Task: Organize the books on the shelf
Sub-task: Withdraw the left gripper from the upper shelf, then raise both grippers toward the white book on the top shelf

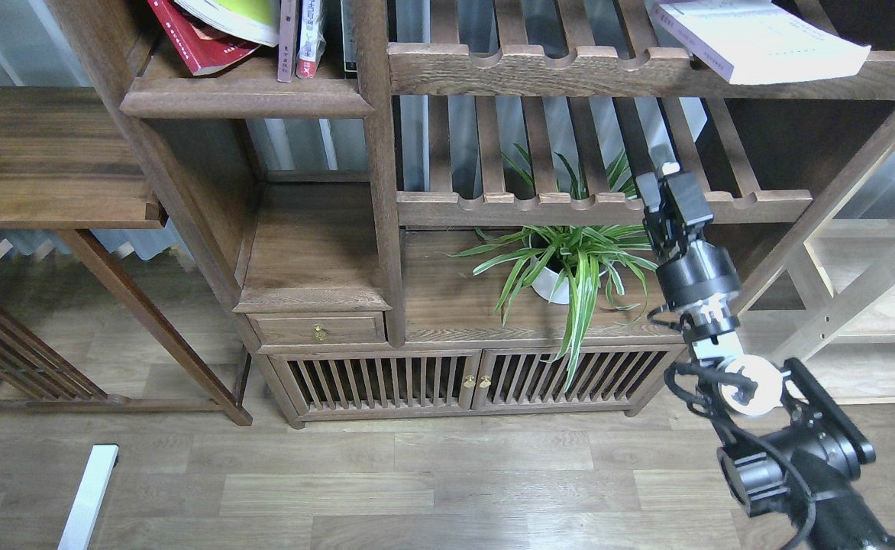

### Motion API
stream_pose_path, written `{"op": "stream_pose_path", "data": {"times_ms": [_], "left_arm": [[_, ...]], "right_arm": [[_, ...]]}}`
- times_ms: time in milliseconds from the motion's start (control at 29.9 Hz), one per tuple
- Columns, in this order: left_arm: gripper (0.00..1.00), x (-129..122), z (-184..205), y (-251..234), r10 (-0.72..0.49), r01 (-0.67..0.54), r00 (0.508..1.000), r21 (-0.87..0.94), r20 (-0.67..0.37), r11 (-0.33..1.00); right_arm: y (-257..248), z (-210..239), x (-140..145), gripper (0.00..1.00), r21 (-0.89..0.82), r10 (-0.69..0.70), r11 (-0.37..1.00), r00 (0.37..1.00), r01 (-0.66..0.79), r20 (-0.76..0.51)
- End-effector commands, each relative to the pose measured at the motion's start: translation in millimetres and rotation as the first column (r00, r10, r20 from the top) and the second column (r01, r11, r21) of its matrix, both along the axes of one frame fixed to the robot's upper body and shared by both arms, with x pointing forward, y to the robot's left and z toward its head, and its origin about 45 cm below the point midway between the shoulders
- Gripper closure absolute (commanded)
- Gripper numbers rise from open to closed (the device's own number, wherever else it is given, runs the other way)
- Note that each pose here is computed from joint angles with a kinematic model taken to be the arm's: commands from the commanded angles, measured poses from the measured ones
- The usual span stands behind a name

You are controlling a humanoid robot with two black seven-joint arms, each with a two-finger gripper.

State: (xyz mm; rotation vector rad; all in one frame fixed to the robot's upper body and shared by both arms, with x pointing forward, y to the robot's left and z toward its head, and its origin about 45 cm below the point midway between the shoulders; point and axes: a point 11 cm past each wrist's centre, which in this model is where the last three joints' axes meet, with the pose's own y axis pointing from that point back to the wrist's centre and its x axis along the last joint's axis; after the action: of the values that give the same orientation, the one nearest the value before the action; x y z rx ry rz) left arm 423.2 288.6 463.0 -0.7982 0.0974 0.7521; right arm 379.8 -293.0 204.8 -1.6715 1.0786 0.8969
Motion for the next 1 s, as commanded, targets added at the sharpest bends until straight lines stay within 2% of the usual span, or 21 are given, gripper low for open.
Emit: {"op": "stream_pose_path", "data": {"times_ms": [0, 234, 435, 501, 635, 969], "left_arm": [[0.03, -11.2, -35.6, -23.7, -0.078, 0.075, 0.995, -0.038, -0.069, 0.996], [0.02, -41.3, -82.8, -69.3, -0.239, 0.227, 0.955, -0.082, -0.177, 0.970], [0.02, -49.8, -104.1, -98.7, -0.318, 0.308, 0.918, -0.077, -0.238, 0.948], [0.01, -52.8, -112.6, -109.3, -0.344, 0.338, 0.901, -0.072, -0.263, 0.939], [0.01, -61.8, -136.9, -119.4, -0.356, 0.362, 0.880, -0.040, -0.314, 0.931], [0.01, -73.7, -153.7, -145.4, -0.379, 0.397, 0.871, -0.008, -0.312, 0.918]], "right_arm": [[-0.4, 14.6, 8.8, 0.22, 0.007, -0.006, 1.000, 0.999, 0.006, 0.037], [0.2, 32.7, 18.6, 0.22, 0.001, -0.001, 1.000, 0.997, 0.001, 0.079], [-23.9, 41.5, 19.5, 0.21, -0.017, -0.049, 0.999, 0.994, 0.050, 0.097], [-34.9, 46.7, 19.6, 0.18, -0.019, -0.073, 0.997, 0.991, 0.075, 0.109], [-56.0, 55.8, 18.6, 0.17, -0.041, -0.108, 0.993, 0.986, 0.114, 0.126], [-88.2, 69.1, 17.6, 0.17, -0.058, -0.172, 0.982, 0.975, 0.181, 0.141]]}}
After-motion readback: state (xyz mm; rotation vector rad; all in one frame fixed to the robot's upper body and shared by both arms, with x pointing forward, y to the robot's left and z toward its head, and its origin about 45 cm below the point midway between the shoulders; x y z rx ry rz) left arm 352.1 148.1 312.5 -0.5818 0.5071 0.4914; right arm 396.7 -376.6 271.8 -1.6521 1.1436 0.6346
